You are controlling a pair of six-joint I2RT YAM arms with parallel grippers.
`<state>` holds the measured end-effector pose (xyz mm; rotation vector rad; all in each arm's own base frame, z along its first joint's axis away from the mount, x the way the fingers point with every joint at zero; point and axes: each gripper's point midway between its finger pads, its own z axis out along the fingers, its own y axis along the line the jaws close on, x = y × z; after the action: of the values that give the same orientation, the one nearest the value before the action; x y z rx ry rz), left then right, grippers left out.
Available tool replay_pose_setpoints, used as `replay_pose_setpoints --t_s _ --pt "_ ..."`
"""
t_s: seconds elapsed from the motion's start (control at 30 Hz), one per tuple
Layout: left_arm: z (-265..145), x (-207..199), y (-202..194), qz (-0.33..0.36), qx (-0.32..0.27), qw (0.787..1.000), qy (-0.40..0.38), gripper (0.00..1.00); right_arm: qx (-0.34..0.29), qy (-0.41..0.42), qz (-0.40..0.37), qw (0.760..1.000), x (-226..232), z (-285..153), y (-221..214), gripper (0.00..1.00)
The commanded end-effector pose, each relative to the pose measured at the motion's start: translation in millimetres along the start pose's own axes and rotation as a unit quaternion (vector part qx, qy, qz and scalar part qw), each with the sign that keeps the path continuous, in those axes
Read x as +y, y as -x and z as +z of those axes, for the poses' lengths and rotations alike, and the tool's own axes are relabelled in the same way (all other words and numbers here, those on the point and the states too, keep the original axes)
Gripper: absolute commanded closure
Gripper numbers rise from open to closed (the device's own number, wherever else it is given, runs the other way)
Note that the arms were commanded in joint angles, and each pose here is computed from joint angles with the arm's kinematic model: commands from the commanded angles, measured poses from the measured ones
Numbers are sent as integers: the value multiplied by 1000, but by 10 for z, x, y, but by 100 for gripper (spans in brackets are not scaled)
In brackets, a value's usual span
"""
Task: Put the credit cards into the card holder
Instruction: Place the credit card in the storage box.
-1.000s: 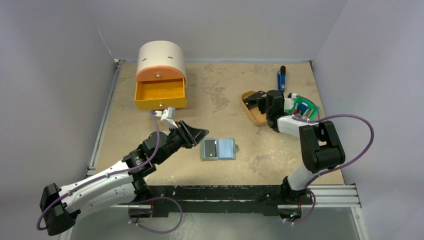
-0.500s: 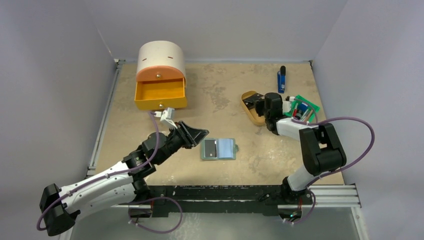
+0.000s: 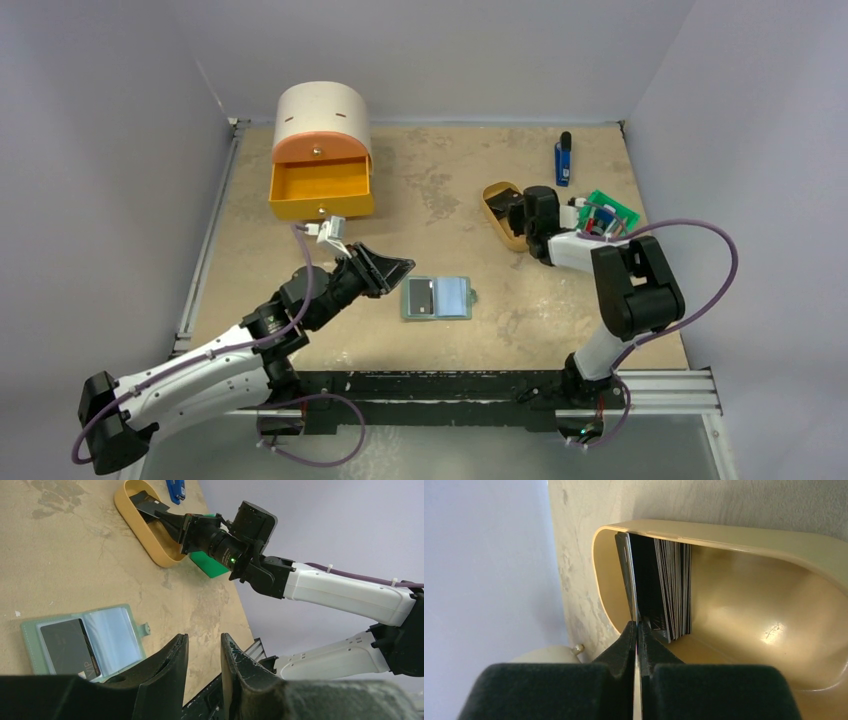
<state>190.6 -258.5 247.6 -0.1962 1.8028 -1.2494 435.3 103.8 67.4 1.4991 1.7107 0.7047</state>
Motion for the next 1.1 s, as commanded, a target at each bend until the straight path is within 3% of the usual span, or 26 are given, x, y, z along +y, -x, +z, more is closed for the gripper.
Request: replay_pose_setpoints --t_s 0.0,0.17,0.4,1.07 --pt "31 -46 63 1 -11 1000 -3 71 -5 1 0 1000 78 26 17 95" --pt "77 -40 40 6 -5 1000 1 71 6 -12 -23 1000 72 -27 -5 65" --pt "117 -15 1 7 1 1000 5 71 17 -46 -54 997 -80 -74 -1 50" --pt "91 55 -10 11 2 1000 20 71 36 -96 -80 992 -199 194 2 48"
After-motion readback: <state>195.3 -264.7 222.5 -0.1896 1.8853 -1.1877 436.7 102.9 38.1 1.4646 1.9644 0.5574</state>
